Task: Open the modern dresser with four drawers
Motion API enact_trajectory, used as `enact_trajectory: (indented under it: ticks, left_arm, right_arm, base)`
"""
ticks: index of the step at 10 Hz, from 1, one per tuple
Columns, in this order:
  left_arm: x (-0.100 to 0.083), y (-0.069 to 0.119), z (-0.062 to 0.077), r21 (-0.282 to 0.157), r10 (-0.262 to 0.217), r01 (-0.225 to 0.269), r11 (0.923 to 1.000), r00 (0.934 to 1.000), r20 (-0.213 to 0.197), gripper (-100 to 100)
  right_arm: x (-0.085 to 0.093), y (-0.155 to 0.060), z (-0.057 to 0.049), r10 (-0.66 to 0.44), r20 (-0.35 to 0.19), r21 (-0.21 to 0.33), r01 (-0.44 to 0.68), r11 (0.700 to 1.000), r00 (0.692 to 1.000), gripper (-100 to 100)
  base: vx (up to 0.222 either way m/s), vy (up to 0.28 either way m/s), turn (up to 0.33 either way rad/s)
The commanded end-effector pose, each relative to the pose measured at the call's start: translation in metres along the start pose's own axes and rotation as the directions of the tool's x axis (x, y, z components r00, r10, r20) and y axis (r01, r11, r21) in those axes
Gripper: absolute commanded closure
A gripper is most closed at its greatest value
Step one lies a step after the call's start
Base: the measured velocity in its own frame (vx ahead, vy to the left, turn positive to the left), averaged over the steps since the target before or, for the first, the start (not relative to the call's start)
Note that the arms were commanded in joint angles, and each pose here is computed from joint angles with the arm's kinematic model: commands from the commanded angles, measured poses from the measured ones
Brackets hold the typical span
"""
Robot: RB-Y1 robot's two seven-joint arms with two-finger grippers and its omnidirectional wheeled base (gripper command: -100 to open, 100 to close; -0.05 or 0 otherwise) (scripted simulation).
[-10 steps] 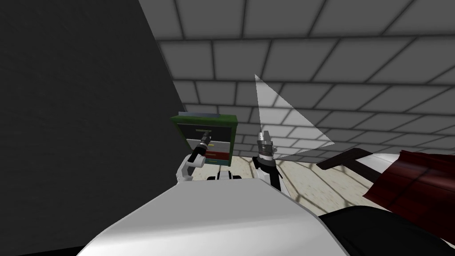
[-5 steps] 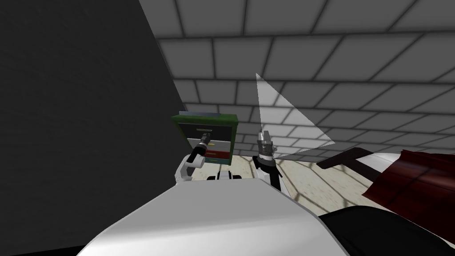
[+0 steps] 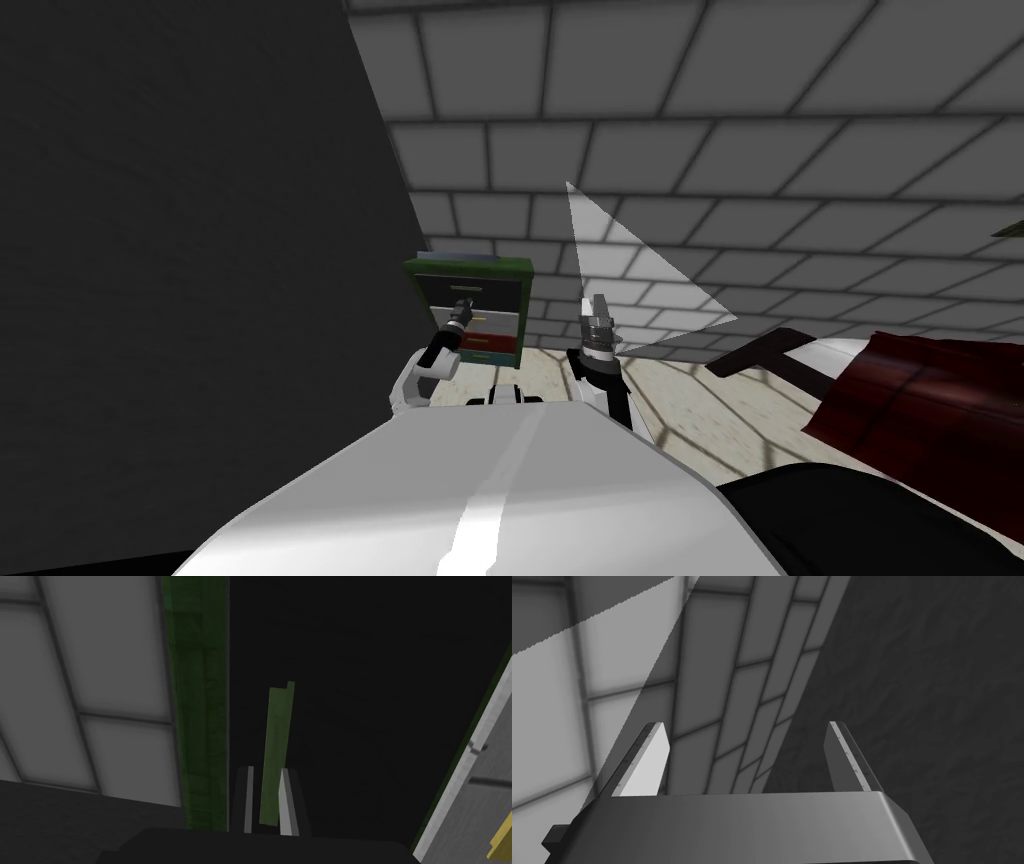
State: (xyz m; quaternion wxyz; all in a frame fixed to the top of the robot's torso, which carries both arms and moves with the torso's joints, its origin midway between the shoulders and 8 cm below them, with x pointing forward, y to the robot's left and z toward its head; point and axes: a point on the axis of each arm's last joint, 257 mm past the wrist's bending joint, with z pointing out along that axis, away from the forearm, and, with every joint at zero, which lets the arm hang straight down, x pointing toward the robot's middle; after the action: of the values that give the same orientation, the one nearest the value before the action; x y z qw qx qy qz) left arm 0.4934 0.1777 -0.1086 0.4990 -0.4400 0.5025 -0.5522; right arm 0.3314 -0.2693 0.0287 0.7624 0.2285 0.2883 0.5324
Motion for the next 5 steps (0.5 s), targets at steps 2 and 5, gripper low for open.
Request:
enact_trajectory:
  ticks: [2, 5]
  left_arm:
    - [-0.0027, -0.0012, 0.0016, -0.018, 0.006, -0.006, 0.9998, 1.0, 0.004, -100]
    - [-0.0029, -0.0079, 0.0014, -0.02, -0.001, 0.001, 0.9998, 1.0, 0.009, -100]
  right_arm:
    - [0.0, 0.0, -0.0001, 0.0, 0.0, 0.0, 0.0, 1.0, 1.0, 0]
    - [0.0, 0.0, 0.0, 0.0, 0.0, 0.0, 0.0, 1.0, 1.0, 0]
  base:
    - [0.174, -0.023, -0.014]
    - [0.125, -0.018, -0.017]
